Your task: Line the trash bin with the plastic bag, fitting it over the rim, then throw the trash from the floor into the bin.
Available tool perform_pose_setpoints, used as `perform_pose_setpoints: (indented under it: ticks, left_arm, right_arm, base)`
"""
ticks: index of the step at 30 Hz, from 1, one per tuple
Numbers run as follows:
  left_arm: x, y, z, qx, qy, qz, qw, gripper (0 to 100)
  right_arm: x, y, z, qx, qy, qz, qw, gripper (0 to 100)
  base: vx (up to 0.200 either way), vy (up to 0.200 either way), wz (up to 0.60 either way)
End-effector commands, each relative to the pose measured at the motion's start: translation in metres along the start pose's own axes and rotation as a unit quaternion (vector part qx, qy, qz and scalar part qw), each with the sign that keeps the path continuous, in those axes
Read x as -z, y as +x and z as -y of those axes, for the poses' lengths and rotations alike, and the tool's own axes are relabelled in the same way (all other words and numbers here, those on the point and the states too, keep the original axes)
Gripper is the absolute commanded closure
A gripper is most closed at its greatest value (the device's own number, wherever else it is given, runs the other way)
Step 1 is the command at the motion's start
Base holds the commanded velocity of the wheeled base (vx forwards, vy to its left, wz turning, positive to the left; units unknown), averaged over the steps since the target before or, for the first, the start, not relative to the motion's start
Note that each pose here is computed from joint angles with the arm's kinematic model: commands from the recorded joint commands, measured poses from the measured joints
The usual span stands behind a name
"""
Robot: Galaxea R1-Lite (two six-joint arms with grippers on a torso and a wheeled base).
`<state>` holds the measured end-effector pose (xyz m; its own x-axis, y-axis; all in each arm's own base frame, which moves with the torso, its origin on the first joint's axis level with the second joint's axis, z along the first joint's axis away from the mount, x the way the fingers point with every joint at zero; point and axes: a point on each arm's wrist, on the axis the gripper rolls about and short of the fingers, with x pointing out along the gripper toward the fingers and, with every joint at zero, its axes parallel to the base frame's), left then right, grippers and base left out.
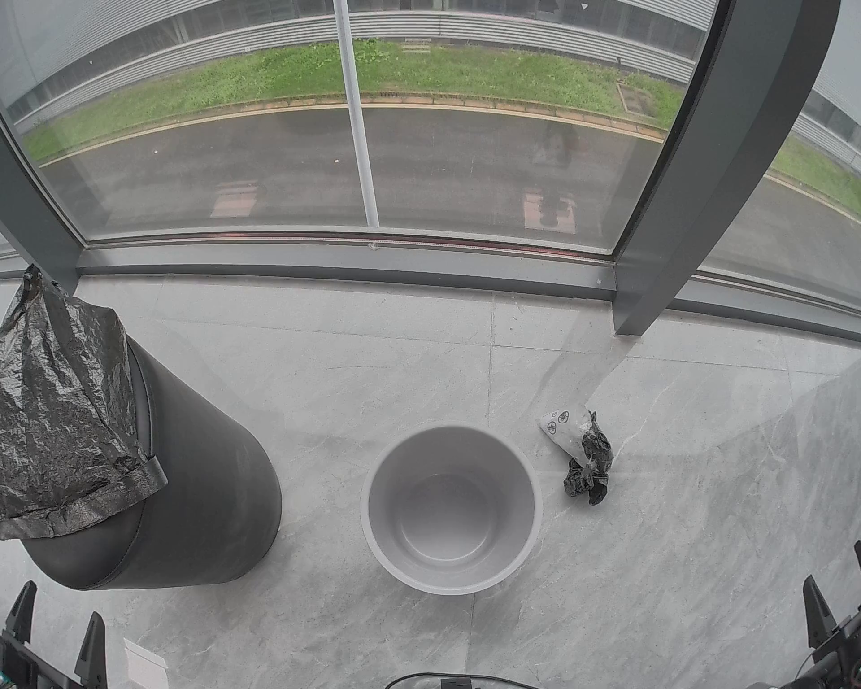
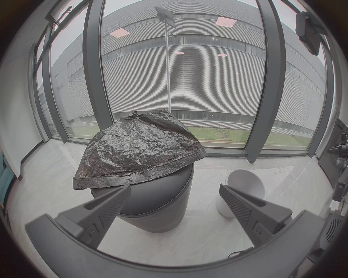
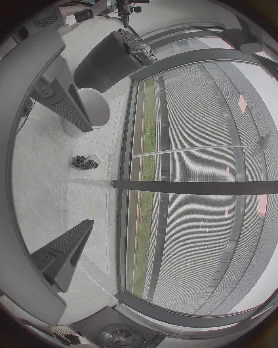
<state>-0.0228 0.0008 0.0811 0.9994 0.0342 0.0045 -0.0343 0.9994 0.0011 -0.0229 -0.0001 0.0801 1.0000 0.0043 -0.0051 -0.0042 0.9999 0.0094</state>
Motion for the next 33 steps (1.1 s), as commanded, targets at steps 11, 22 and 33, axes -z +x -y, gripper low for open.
perform_pose_setpoints:
  ticks: [11,22,33]
  left_arm:
    - [-0.116,0.013,0.002,0.088,0.026,-0.003,0.9957,0]
    - [-0.090,0.056,0.010,0.207,0.360,-0.073,0.9067,0]
    - [-0.093,0.070,0.009,0.148,0.552,-0.070,0.8177,0]
  right_arm:
    - [-0.119,0.033,-0.006,-0.131,0.018,-0.004,0.9912,0]
    - [-0.122,0.144,-0.052,-0.239,0.030,-0.082,0.9670,0]
    - [-0.090,0.187,-0.076,-0.187,0.067,-0.093,0.9756,0]
  base:
    - [0.000,0.000,0.00]
    - [0.000,0.000,0.00]
    - [0.000,0.000,0.00]
